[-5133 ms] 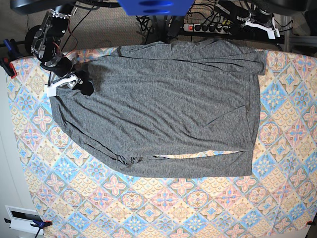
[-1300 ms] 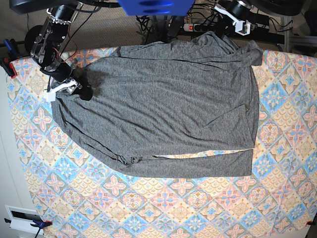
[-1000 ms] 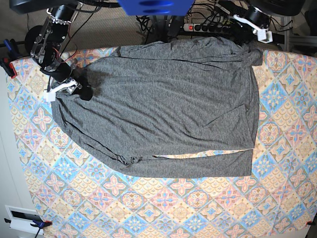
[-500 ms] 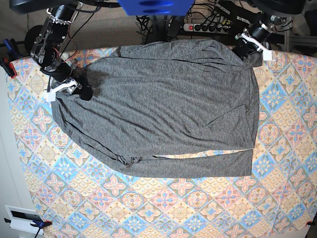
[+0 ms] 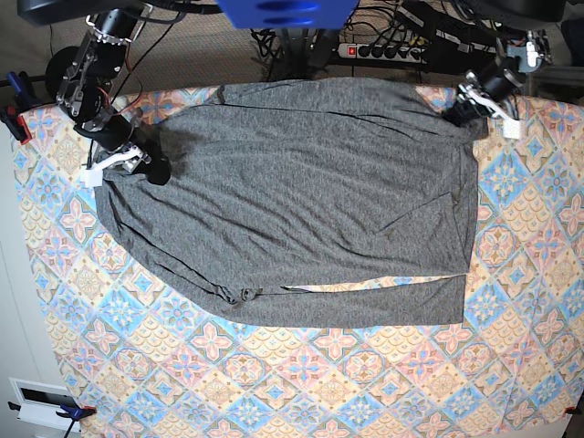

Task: Layout the t-shirt on the table in an organized manner, then fold the t-shirt properly
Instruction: 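Lower the left gripper to the shirt's other collar corner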

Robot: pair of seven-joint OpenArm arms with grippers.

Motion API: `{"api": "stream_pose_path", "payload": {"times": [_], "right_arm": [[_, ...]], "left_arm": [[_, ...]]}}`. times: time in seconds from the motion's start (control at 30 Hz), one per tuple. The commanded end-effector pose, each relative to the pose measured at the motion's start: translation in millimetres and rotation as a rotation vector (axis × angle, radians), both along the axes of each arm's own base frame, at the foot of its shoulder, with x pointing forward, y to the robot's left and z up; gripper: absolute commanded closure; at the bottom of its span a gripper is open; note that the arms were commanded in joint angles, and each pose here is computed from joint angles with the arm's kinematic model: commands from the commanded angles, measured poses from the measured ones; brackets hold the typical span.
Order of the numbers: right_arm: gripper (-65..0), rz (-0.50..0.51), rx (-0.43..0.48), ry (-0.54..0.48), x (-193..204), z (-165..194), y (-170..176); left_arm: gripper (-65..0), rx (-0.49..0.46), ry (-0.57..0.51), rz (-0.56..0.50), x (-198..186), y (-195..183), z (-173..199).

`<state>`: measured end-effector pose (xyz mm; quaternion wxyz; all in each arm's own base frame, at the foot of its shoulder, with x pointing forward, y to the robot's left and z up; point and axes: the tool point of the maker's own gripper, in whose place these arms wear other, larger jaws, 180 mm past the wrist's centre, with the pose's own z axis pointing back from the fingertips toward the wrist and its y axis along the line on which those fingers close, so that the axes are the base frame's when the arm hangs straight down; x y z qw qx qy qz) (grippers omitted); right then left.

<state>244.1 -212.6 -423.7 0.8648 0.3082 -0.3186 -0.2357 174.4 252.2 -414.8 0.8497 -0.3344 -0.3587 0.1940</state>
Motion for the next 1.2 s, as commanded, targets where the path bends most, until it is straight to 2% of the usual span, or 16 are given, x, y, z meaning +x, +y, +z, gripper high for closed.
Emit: {"api": "stream_pose_path", "payload": {"times": [0.0, 0.17, 0.3, 0.43, 0.53, 0.7, 0.77, 1.0, 1.17], "right_arm": [[-34.5, 0.008, -0.036, 0.051, -6.9, -7.2, -6.1], [-34.5, -0.005, -0.04, 0.037, -4.4, -5.8, -8.2], [-34.5, -0.023, -0.046, 0.018, -1.0, -3.9, -10.8], [-34.5, -0.023, -0.046, 0.018, -1.0, -3.9, -10.8], [-34.5, -0.023, -0.046, 0.018, -1.0, -3.9, -10.8], [-34.5, -0.023, -0.046, 0.018, -1.0, -3.9, -10.8], [-34.5, -0.023, -0.046, 0.018, -1.0, -3.9, -10.8], [-34.5, -0.023, -0.046, 0.018, -1.0, -3.9, -10.8], [-34.5, -0.023, -0.046, 0.018, -1.0, -3.9, -10.8]], "left_arm": [[0.0, 0.019, -0.043, 0.006, 7.8, 11.9, 13.9], [0.0, 0.007, 0.006, 0.09, -4.3, 38.2, 5.6], [0.0, -0.06, 0.096, 0.131, -17.7, 39.8, -22.3], [-0.5, -0.082, 0.116, 0.151, -19.0, 40.8, -30.8], [-8.3, -0.082, 0.121, 0.147, -20.2, 40.2, -31.3], [-27.1, -0.084, 0.157, 0.128, -31.3, 37.2, -35.7], [-31.5, -0.087, 0.18, 0.111, -37.9, 34.4, -37.9], [-32.2, -0.048, 0.246, 0.109, -68.1, 49.3, -39.8], [-32.2, 0.018, 0.291, 0.164, -99.4, 84.2, -31.1]]}}
